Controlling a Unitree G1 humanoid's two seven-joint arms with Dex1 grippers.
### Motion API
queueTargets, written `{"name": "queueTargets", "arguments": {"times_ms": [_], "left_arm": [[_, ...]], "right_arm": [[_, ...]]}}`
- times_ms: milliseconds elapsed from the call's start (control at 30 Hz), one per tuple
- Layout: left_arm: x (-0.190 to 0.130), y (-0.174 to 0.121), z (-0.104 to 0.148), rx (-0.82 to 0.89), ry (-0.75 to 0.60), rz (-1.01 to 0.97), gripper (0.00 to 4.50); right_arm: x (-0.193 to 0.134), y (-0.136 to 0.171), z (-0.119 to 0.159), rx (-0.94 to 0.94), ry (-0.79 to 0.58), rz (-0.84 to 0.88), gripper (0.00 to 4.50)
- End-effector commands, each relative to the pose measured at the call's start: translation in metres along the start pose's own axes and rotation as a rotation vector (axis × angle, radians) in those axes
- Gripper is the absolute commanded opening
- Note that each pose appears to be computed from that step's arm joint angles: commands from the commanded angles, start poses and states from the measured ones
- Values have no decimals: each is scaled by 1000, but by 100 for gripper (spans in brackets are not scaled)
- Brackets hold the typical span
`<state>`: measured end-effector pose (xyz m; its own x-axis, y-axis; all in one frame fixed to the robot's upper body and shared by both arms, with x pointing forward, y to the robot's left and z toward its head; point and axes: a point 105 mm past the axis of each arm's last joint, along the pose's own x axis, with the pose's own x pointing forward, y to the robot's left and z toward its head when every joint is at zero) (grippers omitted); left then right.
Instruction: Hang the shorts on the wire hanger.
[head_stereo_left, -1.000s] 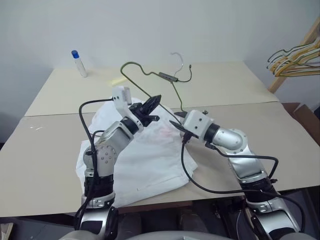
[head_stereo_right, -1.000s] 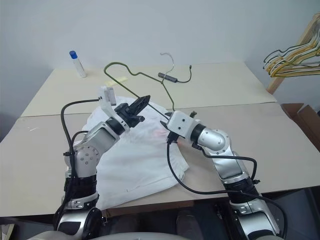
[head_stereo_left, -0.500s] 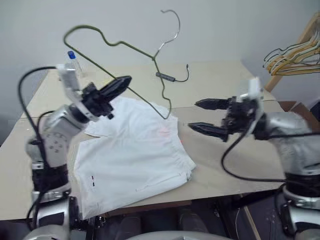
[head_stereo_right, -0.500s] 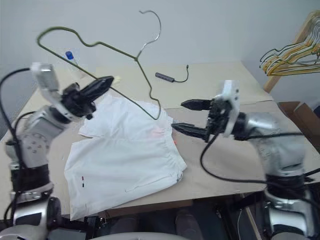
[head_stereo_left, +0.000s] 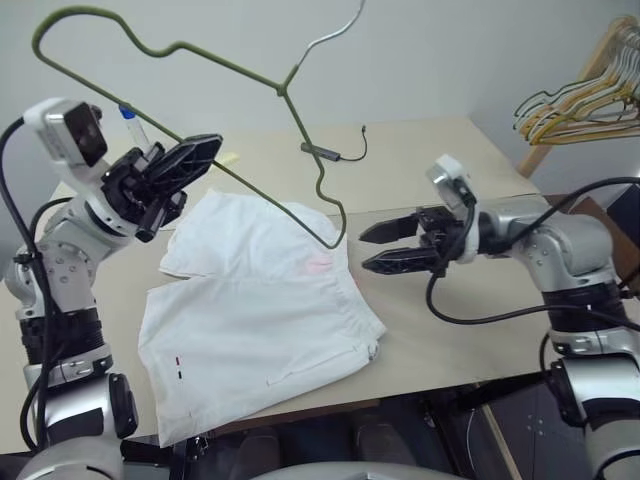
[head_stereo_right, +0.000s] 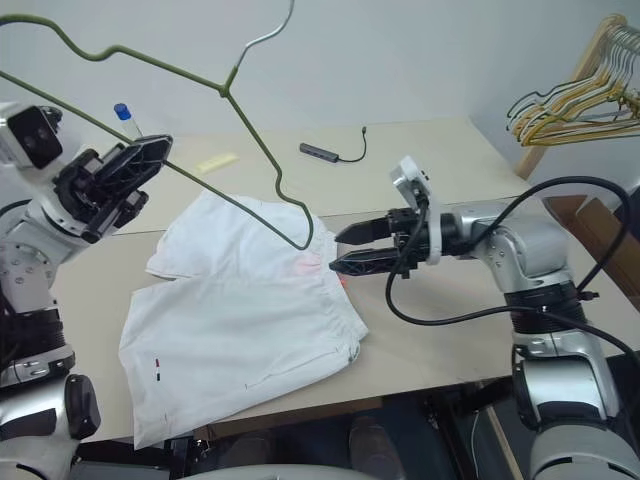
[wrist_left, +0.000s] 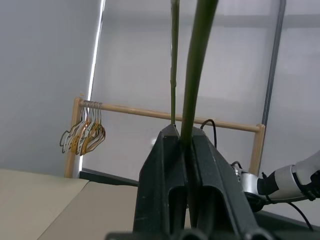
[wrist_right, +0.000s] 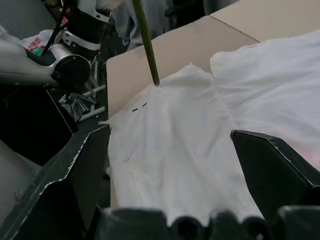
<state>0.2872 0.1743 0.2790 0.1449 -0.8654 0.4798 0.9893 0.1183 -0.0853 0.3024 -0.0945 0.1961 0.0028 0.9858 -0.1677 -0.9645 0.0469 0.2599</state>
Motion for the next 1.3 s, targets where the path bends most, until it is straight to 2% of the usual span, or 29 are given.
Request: {"name": "queueTargets", "arguments": {"times_ms": [33,667,833,900,1100,1300], "left_arm": [[7,-2,7,38,-16,-24,0],[3,-4,-7,72,21,-2,0],[3,-3,-8,73,14,2,0],[3,-3,-8,74,11,3,0],[2,-4,-11,81,20,-9,0],[0,-5,-16,77,42,-2,0]], "right_arm": [[5,-1,16,-64,-20,-19,448],[41,6,28,-76,18,66,448],[45,4,26,-71,29,67,291],[46,4,24,-74,38,70,209],[47,1,23,-63,36,59,4],[44,-3,24,-58,20,34,2]]}}
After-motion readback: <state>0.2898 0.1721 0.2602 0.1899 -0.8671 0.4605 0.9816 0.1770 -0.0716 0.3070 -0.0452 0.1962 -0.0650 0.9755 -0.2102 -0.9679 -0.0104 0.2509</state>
